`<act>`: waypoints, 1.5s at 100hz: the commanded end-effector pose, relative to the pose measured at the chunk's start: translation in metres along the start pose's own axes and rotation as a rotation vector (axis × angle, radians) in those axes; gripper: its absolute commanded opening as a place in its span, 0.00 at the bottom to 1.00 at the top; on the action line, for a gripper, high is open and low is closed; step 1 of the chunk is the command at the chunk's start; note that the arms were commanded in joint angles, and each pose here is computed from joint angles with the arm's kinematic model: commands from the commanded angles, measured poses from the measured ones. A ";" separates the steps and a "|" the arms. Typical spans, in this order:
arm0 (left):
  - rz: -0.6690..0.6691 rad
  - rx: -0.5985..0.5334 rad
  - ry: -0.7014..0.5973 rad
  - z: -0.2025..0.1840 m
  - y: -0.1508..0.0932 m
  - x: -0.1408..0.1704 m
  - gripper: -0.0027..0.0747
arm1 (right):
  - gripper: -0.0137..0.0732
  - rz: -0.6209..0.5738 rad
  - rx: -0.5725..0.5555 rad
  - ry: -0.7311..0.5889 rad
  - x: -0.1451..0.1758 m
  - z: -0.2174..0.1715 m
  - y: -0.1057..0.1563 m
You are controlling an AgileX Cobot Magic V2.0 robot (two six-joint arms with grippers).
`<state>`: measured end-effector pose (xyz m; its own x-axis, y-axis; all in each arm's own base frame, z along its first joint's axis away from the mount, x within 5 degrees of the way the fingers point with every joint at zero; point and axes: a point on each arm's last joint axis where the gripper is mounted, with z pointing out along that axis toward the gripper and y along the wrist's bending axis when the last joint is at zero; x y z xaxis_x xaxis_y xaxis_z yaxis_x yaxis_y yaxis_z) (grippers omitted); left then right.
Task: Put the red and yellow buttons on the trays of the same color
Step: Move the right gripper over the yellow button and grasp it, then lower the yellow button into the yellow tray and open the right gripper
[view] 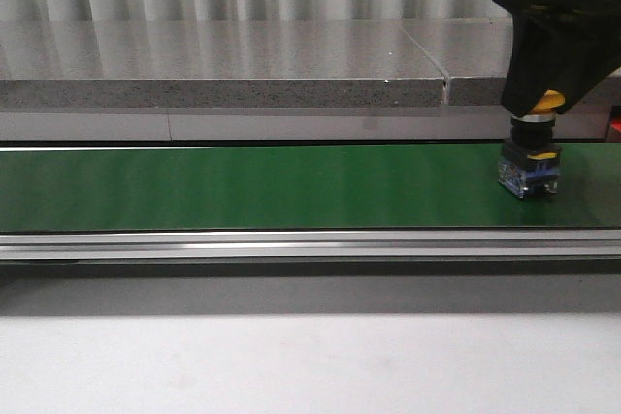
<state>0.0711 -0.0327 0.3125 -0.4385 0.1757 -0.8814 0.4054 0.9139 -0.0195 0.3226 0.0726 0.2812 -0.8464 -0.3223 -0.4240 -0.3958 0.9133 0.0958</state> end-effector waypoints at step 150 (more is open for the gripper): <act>-0.009 0.006 -0.096 -0.005 -0.001 -0.014 0.01 | 0.38 1.067 0.512 -0.304 0.153 -0.144 -0.167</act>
<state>0.0711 -0.0327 0.3125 -0.4385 0.1757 -0.8814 0.4054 0.9139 -0.0195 0.2163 -0.1582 0.3147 -0.5709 0.6773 -0.4640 0.6752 0.7089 0.2040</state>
